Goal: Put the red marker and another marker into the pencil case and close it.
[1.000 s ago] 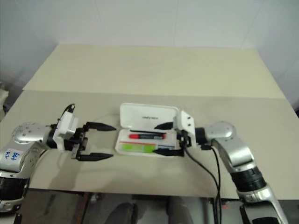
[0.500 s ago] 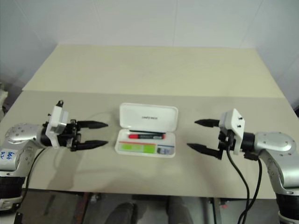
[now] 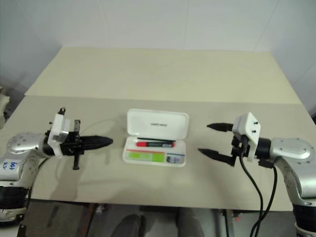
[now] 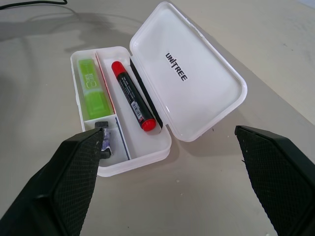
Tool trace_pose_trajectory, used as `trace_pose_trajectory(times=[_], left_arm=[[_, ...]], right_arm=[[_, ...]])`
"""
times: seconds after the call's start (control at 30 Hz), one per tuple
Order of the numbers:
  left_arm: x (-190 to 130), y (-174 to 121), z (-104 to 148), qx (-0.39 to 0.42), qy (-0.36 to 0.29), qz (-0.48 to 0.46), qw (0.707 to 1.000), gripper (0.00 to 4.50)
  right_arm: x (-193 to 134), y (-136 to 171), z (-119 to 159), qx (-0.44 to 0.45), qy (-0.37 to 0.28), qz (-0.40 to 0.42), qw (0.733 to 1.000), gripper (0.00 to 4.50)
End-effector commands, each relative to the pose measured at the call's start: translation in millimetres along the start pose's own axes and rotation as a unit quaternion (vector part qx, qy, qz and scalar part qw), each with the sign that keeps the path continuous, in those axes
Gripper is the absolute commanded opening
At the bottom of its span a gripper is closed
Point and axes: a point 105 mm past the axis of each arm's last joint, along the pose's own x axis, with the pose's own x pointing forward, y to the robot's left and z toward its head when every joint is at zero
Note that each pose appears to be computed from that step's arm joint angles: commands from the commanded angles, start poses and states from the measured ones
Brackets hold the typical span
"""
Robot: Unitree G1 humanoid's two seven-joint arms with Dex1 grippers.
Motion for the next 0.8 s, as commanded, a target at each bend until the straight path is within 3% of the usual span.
trace_pose_trajectory(times=[0.03, 0.2, 0.37, 0.57, 0.8], left_arm=[[-10.0, 38.6, 21.8, 0.026, -0.059, 0.133, 0.989, 0.01], [-14.9, 58.0, 23.5, 0.013, -0.079, 0.201, 0.976, 0.01], [1.3, 74.1, -15.2, -0.014, -0.017, 0.256, 0.966, 0.01], [25.7, 82.3, -28.7, -0.017, 0.015, 0.254, 0.967, 0.01], [54.5, 83.2, -26.3, -0.027, -0.003, 0.219, 0.975, 0.01]], right_arm=[[0.6, 0.7, 13.4, -0.031, -0.004, 0.0, 1.0, 4.5], [0.8, 1.2, 13.6, -0.031, -0.004, -0.003, 1.0, 4.5], [2.9, 0.6, 15.1, -0.033, -0.006, -0.008, 0.999, 4.5], [3.7, 1.1, 17.8, -0.035, -0.009, -0.011, 0.999, 4.5], [3.7, 3.4, 19.1, -0.035, -0.011, -0.017, 0.999, 4.5]])
